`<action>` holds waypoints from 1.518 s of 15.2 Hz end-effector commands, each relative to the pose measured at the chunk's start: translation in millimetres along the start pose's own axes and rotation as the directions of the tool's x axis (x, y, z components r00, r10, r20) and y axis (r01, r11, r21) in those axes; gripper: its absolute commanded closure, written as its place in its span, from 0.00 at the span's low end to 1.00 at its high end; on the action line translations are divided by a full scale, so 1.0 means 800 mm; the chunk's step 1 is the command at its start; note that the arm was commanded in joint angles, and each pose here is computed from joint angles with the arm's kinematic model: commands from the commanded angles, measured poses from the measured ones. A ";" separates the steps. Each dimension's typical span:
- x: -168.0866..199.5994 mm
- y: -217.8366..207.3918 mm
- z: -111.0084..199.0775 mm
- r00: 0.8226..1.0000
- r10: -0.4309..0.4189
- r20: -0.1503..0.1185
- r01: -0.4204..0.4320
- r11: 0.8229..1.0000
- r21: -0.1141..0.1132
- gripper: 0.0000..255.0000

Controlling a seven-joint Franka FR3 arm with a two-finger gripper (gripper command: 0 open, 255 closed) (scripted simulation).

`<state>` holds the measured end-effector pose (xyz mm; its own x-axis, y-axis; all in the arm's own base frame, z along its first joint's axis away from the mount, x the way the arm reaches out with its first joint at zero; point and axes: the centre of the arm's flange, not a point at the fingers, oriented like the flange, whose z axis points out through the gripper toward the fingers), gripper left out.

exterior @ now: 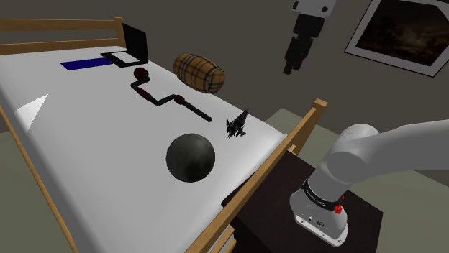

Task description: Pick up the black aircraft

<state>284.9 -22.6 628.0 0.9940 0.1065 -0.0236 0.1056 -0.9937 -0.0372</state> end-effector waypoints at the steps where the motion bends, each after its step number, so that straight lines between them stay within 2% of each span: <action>1: 0.000 0.000 0.000 1.000 0.000 0.000 0.000 1.000 0.000 0.00; 6: 0.033 0.056 0.058 0.989 -0.148 0.012 0.147 0.989 0.029 0.00; 9: 0.056 0.086 0.094 0.972 -0.235 0.016 0.234 0.971 0.047 0.00; 12: 0.081 0.113 0.131 0.947 -0.321 0.020 0.319 0.946 0.066 0.00; 17: 0.128 0.151 0.193 0.889 -0.457 0.021 0.454 0.886 0.097 0.00; 23: 0.189 0.186 0.270 0.794 -0.608 0.017 0.601 0.788 0.134 0.00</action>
<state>437.4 -143.4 415.3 0.7472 0.6644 -0.0152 0.6526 -0.7379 -0.1718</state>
